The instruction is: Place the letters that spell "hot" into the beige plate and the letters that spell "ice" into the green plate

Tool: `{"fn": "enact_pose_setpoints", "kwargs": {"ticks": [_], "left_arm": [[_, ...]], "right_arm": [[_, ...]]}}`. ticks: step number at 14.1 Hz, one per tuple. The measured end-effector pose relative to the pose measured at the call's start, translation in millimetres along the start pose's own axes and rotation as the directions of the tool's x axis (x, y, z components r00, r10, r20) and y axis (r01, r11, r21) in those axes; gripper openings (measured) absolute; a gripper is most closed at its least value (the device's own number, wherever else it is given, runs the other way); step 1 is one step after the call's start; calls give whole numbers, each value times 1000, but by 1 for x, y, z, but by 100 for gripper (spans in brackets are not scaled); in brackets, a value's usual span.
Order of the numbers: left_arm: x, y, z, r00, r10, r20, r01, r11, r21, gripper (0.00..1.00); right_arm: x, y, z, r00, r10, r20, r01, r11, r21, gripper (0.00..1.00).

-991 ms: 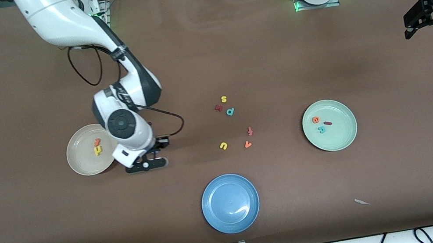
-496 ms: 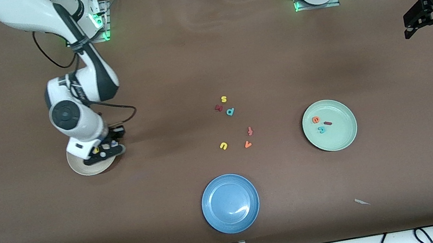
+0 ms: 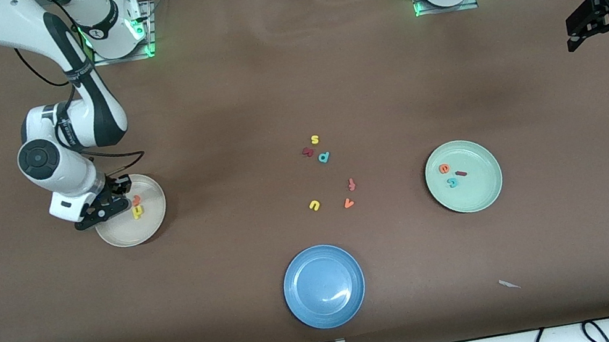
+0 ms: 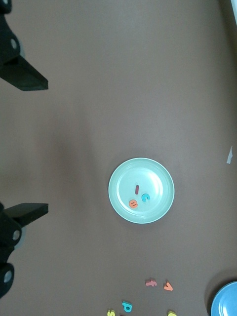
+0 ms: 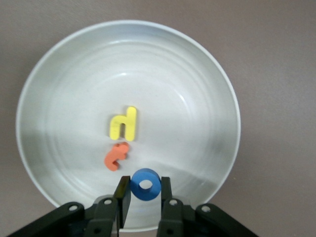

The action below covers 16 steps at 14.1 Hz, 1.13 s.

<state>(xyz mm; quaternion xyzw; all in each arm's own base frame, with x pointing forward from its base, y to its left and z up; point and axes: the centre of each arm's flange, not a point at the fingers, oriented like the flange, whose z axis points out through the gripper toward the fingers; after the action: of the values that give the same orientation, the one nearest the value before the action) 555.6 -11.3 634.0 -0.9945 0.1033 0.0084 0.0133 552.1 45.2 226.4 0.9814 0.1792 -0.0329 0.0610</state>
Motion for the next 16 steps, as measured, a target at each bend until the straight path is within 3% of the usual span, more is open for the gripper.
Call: {"fn": "enact_pose_setpoints", "kwargs": {"ticks": [4,7,13,16], "left_arm": [[0,-1,0,1000,-2,1,2,1000,0,100],[-1,-3,-1,1000,-5,-1,5,1000,0,100],[-2,-7,-3,1000,-13,-3,13,1000,0,100],[-4,-12,-3,1000,-23,-3,23,1000,0,100]], "right_arm": [[14,-12,-14,998,61,-34,-59,996,73,70],[38,-29,-45,994,111,-8,-109,988,110,99],[65,-61,-101,977,201,71,-209,969,130,100],[75,-66,-131,953,288,98,-299,945,134,100]]}}
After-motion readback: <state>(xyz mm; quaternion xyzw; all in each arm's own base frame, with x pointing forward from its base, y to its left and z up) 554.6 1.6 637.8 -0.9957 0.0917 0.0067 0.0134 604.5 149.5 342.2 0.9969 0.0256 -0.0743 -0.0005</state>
